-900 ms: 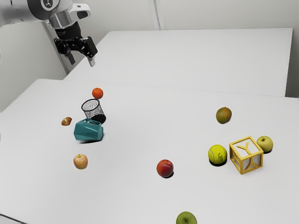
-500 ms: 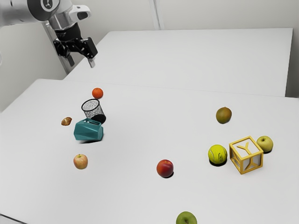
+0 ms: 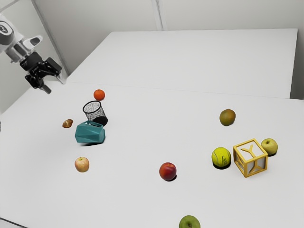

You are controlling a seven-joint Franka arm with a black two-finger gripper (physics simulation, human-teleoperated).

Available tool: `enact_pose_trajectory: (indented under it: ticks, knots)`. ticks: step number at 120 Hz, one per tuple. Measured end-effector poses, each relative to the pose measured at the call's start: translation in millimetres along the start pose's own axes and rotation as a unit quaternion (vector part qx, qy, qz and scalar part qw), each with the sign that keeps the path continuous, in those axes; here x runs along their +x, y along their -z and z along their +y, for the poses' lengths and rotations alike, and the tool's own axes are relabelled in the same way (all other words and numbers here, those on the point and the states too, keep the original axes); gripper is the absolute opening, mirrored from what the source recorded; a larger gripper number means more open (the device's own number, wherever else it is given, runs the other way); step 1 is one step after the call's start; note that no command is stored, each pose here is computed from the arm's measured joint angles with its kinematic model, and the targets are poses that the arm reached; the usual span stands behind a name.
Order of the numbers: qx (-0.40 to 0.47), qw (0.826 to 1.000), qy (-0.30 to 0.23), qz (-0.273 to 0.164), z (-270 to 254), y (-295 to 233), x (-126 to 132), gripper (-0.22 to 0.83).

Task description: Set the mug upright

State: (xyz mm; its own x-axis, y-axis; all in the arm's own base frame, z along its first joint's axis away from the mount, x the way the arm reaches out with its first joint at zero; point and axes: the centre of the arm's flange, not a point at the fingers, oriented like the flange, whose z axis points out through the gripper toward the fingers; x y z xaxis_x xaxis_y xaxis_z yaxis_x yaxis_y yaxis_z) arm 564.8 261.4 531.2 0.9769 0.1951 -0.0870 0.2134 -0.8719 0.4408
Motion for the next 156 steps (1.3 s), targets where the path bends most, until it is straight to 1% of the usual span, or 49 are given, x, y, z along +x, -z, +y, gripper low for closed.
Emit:
enact_pose_trajectory:
  ticks: [8,21,33,48,58,80,93,107,121,125,138,142,148,156]
  knots:
    - [-0.035,0.999,0.002,-0.01,-31,-24,10,0.62]
    - [-0.092,0.995,0.01,-0.023,-73,-64,12,0.62]
    - [-0.124,0.992,0.018,-0.03,-102,-101,6,0.62]
    - [-0.153,0.988,0.02,-0.02,-122,-130,-1,0.62]
    - [-0.17,0.985,0.019,-0.015,-130,-149,-2,0.62]
    - [-0.2,0.98,0.0,-0.004,-126,-177,8,0.62]
    - [-0.214,0.977,-0.005,-0.005,-125,-192,4,0.61]
    - [-0.227,0.974,-0.017,-0.002,-118,-201,6,0.61]
    - [-0.239,0.97,-0.032,0.014,-112,-203,10,0.62]
    - [-0.242,0.97,-0.036,0.016,-112,-206,11,0.57]
    - [-0.25,0.967,-0.04,0.02,-113,-215,9,0.27]
    - [-0.251,0.967,-0.042,0.022,-113,-216,9,0.19]
    - [-0.253,0.966,-0.047,0.024,-111,-217,10,0.1]
    - [-0.253,0.965,-0.055,0.026,-107,-218,11,0.01]
